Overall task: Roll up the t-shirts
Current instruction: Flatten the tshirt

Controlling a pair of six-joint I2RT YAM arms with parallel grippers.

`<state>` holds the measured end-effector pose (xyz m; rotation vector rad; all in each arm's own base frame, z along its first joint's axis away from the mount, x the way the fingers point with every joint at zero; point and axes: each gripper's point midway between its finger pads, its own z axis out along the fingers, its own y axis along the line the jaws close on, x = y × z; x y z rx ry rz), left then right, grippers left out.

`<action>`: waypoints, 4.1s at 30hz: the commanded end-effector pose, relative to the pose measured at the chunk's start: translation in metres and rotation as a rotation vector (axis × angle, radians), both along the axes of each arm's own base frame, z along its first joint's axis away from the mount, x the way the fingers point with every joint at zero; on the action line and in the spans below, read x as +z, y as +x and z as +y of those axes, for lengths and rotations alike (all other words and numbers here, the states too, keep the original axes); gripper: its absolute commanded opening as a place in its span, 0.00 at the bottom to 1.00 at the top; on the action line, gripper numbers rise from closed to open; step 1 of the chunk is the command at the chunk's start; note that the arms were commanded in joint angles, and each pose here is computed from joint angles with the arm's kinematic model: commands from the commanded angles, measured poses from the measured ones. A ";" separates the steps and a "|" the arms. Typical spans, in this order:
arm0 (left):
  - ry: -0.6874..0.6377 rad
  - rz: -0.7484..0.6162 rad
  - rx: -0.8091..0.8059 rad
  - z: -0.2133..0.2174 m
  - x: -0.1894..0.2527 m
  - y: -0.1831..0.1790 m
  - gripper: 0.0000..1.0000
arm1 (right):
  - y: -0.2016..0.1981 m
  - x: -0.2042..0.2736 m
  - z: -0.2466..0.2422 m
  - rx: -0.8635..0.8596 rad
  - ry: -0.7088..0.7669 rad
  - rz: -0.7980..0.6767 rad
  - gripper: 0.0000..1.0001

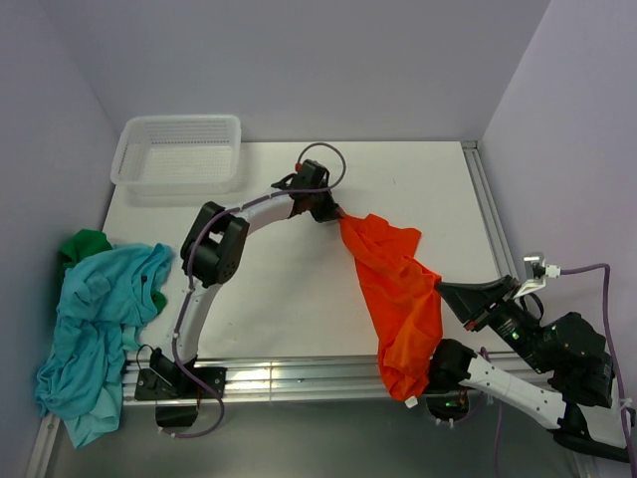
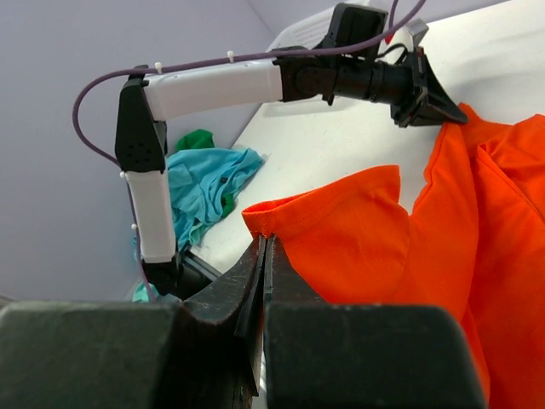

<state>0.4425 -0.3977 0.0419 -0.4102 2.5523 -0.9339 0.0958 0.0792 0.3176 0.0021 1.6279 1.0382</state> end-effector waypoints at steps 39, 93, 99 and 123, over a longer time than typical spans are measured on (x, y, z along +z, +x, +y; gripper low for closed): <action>0.124 -0.641 0.643 0.355 0.440 -0.134 0.00 | 0.144 0.153 0.042 -0.209 -0.137 -0.226 0.00; 0.265 -0.235 0.613 0.330 0.184 0.095 0.63 | 0.443 -0.019 0.010 -0.460 -0.180 0.342 0.82; 0.249 -0.315 0.598 0.334 0.215 0.048 0.70 | 0.389 -0.025 0.009 -0.444 -0.164 0.339 0.74; 0.112 -0.179 0.496 0.323 0.102 -0.180 0.59 | 0.111 -0.213 0.033 -0.359 -0.192 0.750 0.65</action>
